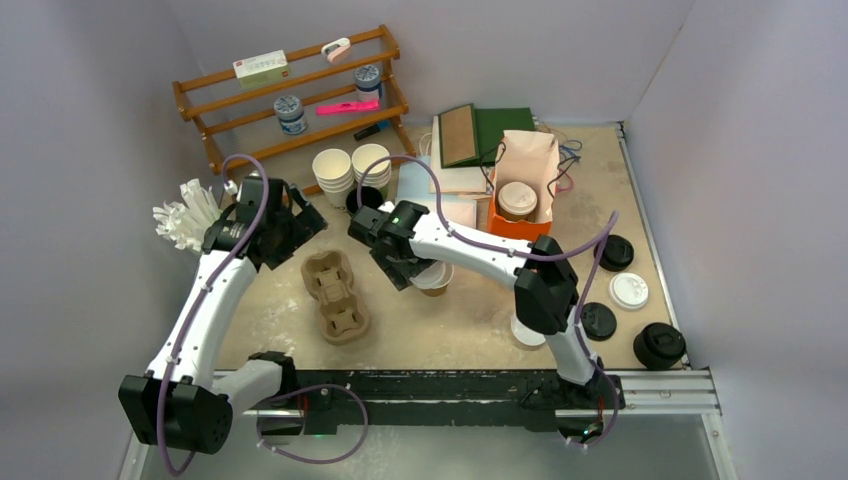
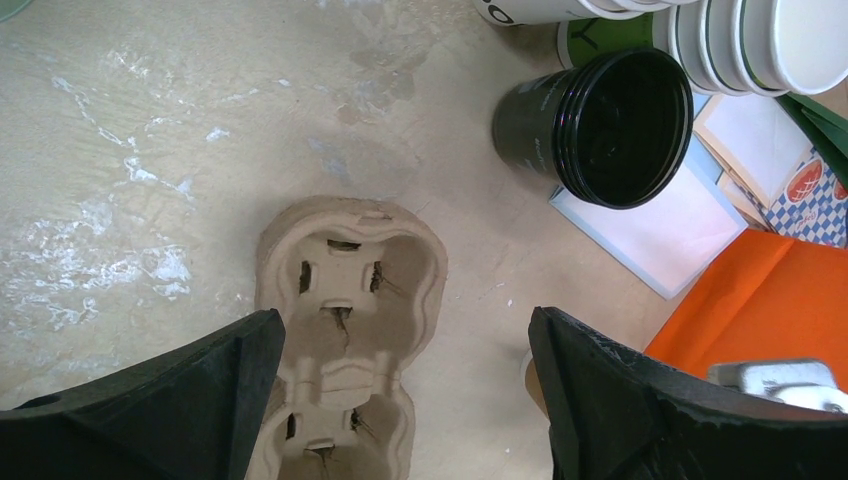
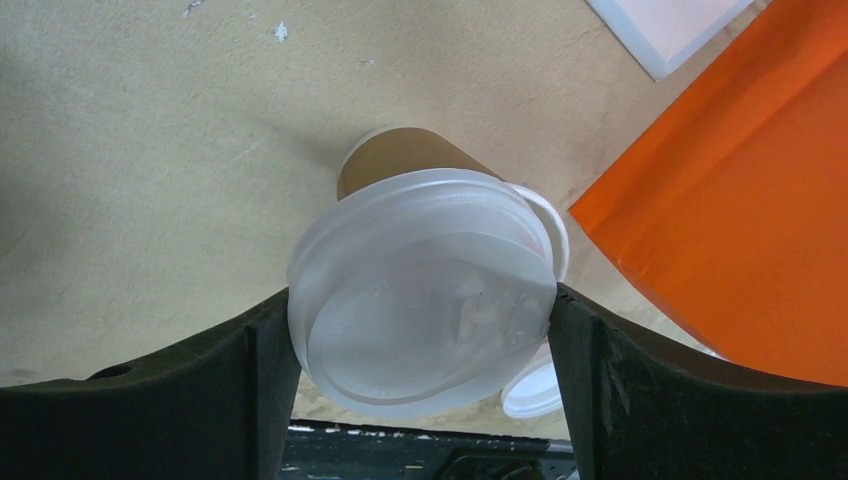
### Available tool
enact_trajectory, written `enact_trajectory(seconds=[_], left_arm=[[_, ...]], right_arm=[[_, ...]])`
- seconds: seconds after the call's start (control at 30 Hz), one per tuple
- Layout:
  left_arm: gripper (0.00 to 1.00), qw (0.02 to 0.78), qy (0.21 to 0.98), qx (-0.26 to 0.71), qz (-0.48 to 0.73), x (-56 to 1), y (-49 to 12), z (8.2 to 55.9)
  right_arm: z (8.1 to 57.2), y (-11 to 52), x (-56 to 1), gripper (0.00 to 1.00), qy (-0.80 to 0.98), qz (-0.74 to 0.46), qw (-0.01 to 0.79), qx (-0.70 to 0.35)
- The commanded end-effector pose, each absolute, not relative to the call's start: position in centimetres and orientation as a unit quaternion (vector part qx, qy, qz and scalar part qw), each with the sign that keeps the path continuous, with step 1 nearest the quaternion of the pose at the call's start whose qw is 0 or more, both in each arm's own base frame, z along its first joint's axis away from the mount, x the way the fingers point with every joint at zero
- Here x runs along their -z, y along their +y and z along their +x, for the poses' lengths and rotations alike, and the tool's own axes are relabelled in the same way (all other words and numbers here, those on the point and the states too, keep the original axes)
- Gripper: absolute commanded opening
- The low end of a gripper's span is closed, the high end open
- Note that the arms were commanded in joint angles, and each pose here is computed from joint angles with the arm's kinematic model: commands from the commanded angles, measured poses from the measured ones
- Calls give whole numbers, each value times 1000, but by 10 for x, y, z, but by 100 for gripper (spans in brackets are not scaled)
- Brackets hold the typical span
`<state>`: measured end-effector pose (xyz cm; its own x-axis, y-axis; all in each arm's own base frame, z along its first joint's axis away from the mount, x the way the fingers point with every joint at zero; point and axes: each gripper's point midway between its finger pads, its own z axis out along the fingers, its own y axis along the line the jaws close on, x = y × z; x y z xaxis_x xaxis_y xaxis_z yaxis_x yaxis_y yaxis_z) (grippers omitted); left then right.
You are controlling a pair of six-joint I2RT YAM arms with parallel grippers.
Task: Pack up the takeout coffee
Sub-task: Close the cup lid on the coffee cup.
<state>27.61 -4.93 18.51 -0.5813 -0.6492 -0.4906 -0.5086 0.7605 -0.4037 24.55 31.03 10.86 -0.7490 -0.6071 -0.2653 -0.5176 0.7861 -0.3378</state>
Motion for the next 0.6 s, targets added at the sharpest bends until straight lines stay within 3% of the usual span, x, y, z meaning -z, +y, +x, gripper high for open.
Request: enact_trajectory(seconds=[0.0, 0.57], left_arm=[[100, 328, 880, 121, -322, -188, -52, 283], [100, 324, 882, 129, -317, -185, -55, 283]], right_arm=[[255, 302, -151, 86, 929, -274, 228, 101], [249, 286, -131, 88, 939, -266, 197, 97]])
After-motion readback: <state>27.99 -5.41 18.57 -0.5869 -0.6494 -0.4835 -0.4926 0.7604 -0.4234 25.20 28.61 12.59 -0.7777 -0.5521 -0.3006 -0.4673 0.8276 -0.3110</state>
